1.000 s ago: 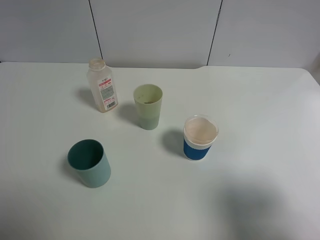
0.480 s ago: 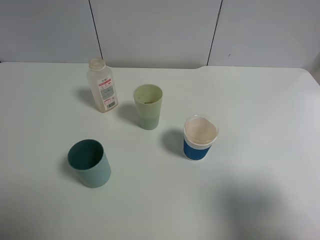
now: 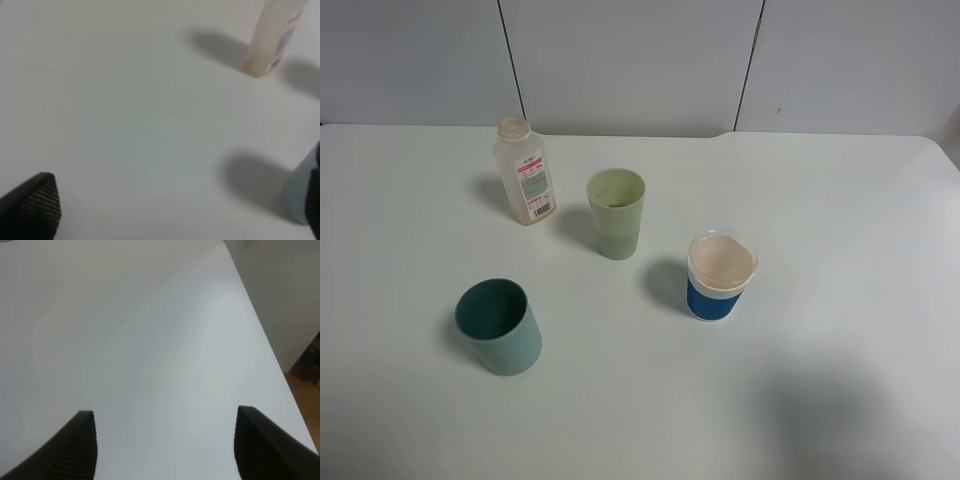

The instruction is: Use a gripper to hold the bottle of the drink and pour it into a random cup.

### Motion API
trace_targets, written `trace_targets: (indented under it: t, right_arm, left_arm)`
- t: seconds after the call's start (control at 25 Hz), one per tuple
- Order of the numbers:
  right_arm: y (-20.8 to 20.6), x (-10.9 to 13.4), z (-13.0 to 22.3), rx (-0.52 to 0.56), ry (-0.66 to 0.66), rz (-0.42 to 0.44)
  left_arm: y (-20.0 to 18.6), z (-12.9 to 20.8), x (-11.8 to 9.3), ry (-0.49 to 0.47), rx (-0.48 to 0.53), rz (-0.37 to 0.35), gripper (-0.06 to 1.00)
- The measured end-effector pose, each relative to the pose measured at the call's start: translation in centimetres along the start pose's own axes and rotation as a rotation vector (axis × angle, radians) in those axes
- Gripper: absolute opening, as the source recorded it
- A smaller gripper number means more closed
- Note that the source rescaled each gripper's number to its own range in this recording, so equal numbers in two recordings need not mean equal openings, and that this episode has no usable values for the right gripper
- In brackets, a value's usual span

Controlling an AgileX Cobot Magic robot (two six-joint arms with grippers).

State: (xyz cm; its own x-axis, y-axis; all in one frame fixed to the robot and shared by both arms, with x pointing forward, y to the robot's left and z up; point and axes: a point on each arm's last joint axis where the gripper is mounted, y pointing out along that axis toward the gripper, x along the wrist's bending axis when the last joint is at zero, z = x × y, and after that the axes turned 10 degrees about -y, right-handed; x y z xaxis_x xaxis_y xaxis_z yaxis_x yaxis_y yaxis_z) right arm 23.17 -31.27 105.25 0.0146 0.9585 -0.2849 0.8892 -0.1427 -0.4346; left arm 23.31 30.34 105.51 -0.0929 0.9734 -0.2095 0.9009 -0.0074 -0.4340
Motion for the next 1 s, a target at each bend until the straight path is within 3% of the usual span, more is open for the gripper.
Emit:
trace_targets:
  t: [1.0]
  right_arm:
    - [0.0,0.0,0.0,0.0,0.0,0.0]
  left_arm:
    - [0.0,0.0,0.0,0.0,0.0,0.0,1.0]
